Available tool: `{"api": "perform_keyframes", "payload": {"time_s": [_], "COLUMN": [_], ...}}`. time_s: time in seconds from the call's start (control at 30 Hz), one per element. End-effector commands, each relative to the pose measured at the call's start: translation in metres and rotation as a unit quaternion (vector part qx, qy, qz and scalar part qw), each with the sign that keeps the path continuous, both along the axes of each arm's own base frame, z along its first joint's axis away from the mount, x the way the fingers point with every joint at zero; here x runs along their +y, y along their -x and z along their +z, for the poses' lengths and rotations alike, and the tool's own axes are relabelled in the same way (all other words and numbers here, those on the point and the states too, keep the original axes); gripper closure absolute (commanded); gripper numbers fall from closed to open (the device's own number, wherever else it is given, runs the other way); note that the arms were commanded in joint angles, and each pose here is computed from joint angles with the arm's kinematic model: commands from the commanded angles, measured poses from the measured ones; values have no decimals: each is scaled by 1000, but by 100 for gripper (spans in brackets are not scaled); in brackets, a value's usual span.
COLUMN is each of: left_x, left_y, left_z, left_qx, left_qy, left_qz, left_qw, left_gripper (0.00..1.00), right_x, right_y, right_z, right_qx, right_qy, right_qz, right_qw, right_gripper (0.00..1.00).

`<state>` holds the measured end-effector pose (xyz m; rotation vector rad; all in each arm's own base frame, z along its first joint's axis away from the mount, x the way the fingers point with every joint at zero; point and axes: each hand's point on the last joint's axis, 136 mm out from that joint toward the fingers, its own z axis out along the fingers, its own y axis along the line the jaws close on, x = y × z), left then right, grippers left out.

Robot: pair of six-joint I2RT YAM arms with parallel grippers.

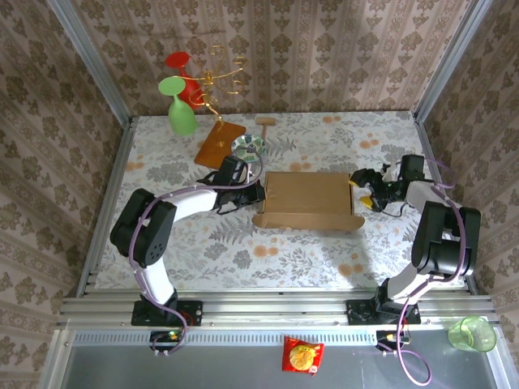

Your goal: Fold the paper box

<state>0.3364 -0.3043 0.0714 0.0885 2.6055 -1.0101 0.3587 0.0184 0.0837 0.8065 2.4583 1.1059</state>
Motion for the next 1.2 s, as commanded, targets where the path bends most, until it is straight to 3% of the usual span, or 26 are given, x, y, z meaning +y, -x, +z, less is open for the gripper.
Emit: {"api": "perform_keyframes", "payload": {"time_s": [0.0,0.2,0.5,0.63,0.77,0.9,1.03,1.17], "left_x": [20,29,40,43,44,47,60,74], "left_y": [14,18,16,14,9,-1,-16,-24], "left_z": [-32,-43,-48,-49,-44,-23,32,92], "left_qx": [38,50,56,56,48,21,-53,-131], "left_qy": [-45,-53,-55,-55,-50,-43,-46,-35], "left_qz": [3,9,15,16,19,32,68,102], "left_qw": [998,997,997,997,997,998,995,986], "left_gripper": [100,100,100,100,100,83,61,55], "right_x": [9,19,49,68,80,81,79,81], "right_y": [9,14,7,-1,-7,-11,-16,-14], "right_z": [6,-9,-8,3,12,22,36,39], "right_qx": [-18,-11,-49,-72,-76,-76,-57,27], "right_qy": [-5,-20,-71,-100,-118,-130,-147,-182], "right_qz": [29,25,61,77,83,66,41,7], "right_qw": [999,999,994,989,987,986,987,983], "right_gripper": [12,7,7,12,24,36,41,46]}}
